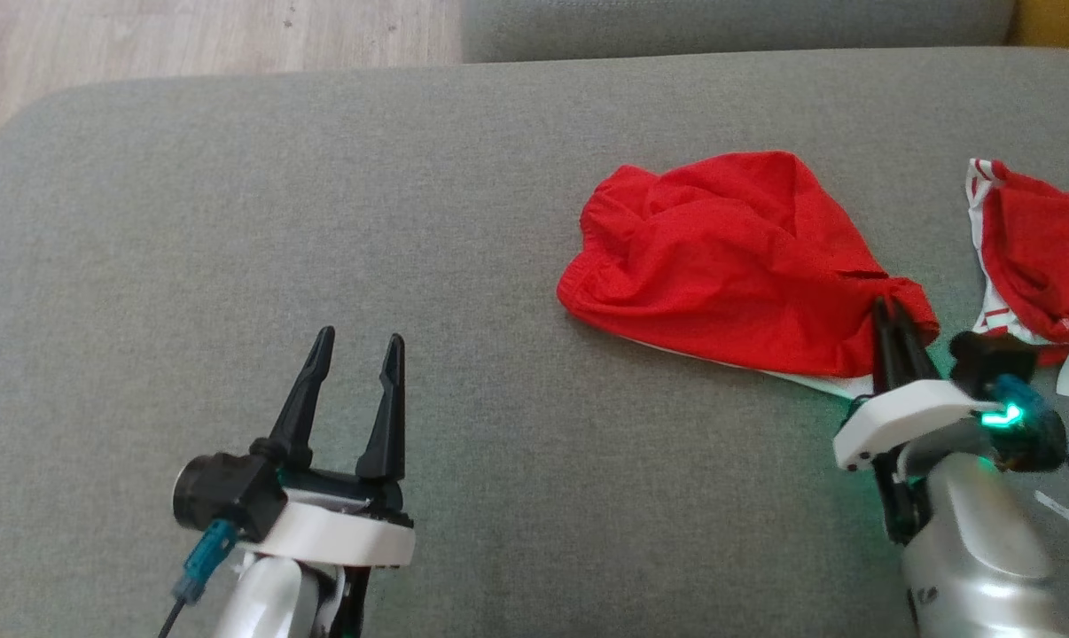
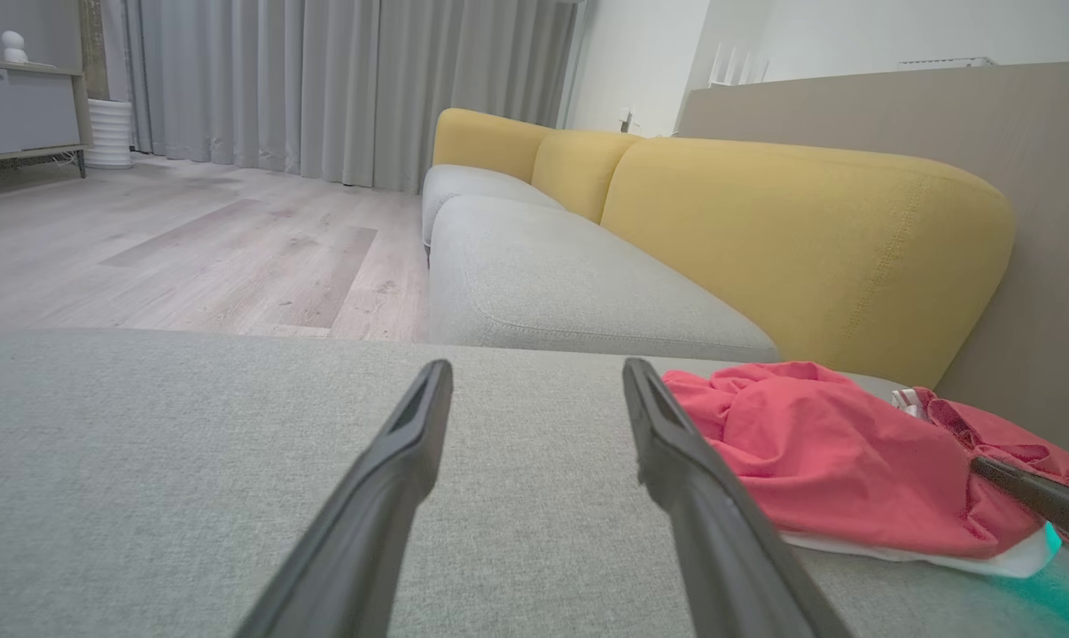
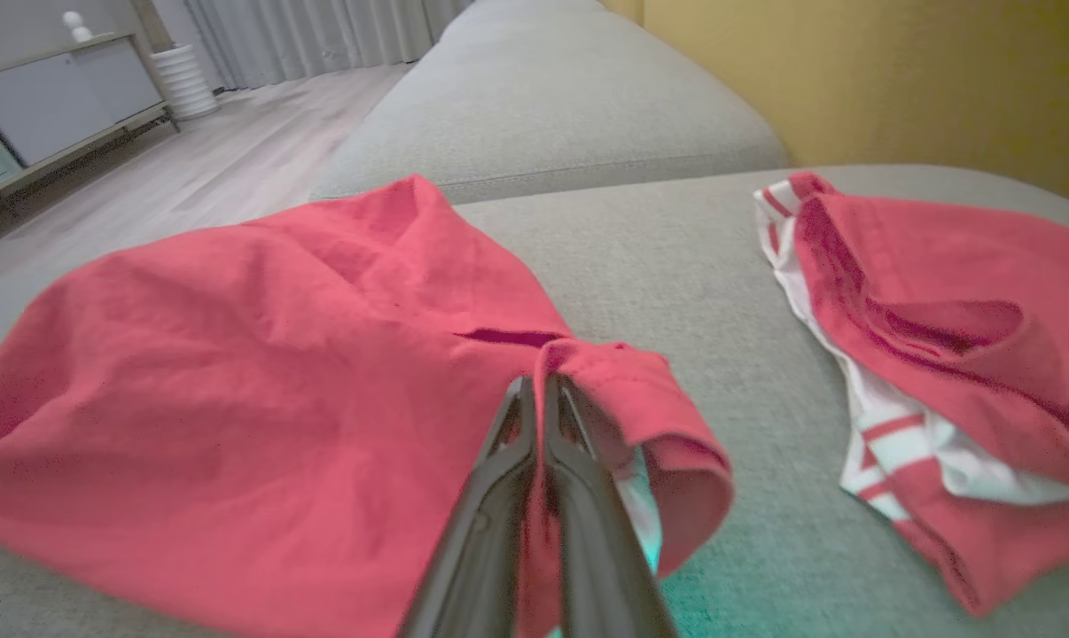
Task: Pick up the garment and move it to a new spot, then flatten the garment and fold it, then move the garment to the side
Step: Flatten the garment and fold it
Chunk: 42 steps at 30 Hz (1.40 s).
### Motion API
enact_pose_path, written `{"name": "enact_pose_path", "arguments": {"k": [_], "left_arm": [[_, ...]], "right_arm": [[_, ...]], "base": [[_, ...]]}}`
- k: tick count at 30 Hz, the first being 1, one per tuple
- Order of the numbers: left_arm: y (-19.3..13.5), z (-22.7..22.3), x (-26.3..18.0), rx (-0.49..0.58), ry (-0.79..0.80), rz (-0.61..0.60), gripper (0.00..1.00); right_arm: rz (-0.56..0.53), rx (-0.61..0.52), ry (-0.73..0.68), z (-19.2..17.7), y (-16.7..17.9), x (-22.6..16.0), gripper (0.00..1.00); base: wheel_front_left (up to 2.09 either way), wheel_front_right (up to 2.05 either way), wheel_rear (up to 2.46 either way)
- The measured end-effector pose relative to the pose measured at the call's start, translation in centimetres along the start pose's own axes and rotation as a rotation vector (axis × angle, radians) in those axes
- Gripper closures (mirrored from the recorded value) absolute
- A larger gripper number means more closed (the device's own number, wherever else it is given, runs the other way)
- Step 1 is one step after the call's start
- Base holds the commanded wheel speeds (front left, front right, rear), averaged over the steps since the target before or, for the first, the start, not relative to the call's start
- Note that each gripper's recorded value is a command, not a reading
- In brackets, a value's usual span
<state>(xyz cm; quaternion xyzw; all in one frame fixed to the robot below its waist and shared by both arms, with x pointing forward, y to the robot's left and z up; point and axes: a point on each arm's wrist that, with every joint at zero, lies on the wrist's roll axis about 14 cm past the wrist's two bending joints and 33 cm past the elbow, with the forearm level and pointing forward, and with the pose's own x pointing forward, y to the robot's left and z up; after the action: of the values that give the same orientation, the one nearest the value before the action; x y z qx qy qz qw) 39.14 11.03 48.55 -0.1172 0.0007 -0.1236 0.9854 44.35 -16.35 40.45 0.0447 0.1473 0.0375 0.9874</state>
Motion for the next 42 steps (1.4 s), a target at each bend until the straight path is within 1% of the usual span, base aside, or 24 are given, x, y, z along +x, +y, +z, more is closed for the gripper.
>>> {"name": "enact_pose_path", "arguments": {"k": [6, 12, 16, 21, 22, 23, 27, 30, 32, 35, 39, 42], "left_arm": [[0.2, 0.3, -0.2, 0.003, -0.009, 0.007, 0.00], [0.3, -0.1, -0.4, 0.003, 0.006, 0.010, 0.00], [0.8, -0.1, -0.2, 0.007, 0.007, 0.023, 0.00], [1.5, -0.3, -0.3, 0.004, 0.012, 0.044, 0.00], [1.6, -0.2, -0.3, 0.005, 0.011, 0.046, 0.00], [1.7, -0.2, -0.3, 0.005, 0.011, 0.048, 0.00], [1.5, -0.1, -0.4, 0.006, 0.009, 0.045, 0.00], [1.1, 0.1, -0.2, 0.006, 0.002, 0.032, 0.00], [0.5, 0.4, 0.0, 0.005, -0.009, 0.013, 0.00], [-0.1, 0.6, 0.3, 0.004, -0.015, -0.005, 0.00], [-1.4, 0.9, 0.7, 0.001, -0.026, -0.046, 0.00], [-2.3, 0.6, 0.7, -0.004, -0.020, -0.071, 0.00]], "right_arm": [[0.103, -0.111, -0.020, 0.7, 3.0, 0.3, 1.00], [0.198, -0.201, -0.030, 1.3, 6.0, 1.7, 1.00], [0.235, -0.276, 0.034, 0.0, 6.9, 2.6, 1.00], [0.224, -0.328, 0.120, -1.6, 6.4, 3.6, 1.00], [0.217, -0.338, 0.133, -1.8, 6.2, 3.8, 0.56], [0.213, -0.349, 0.138, -1.8, 6.1, 3.9, 0.00], [0.198, -0.334, 0.117, -1.2, 5.6, 3.9, 0.00], [0.182, -0.305, 0.089, -0.7, 5.1, 3.5, 0.00], [0.153, -0.266, 0.043, 0.5, 4.3, 2.9, 0.00], [0.138, -0.250, 0.023, 0.8, 3.7, 2.1, 0.00], [0.101, -0.209, -0.010, 0.9, 2.3, 0.0, 0.00], [0.038, -0.164, -0.063, 1.6, 0.3, -2.1, 0.00]], "base": [[0.00, 0.00, 0.00], [0.00, 0.00, 0.00], [0.00, 0.00, 0.00], [0.00, 0.00, 0.00], [0.00, 0.00, 0.00], [0.00, 0.00, 0.00], [0.00, 0.00, 0.00], [0.00, 0.00, 0.00], [0.00, 0.00, 0.00], [0.00, 0.00, 0.00], [0.00, 0.00, 0.00], [0.00, 0.00, 0.00]]}}
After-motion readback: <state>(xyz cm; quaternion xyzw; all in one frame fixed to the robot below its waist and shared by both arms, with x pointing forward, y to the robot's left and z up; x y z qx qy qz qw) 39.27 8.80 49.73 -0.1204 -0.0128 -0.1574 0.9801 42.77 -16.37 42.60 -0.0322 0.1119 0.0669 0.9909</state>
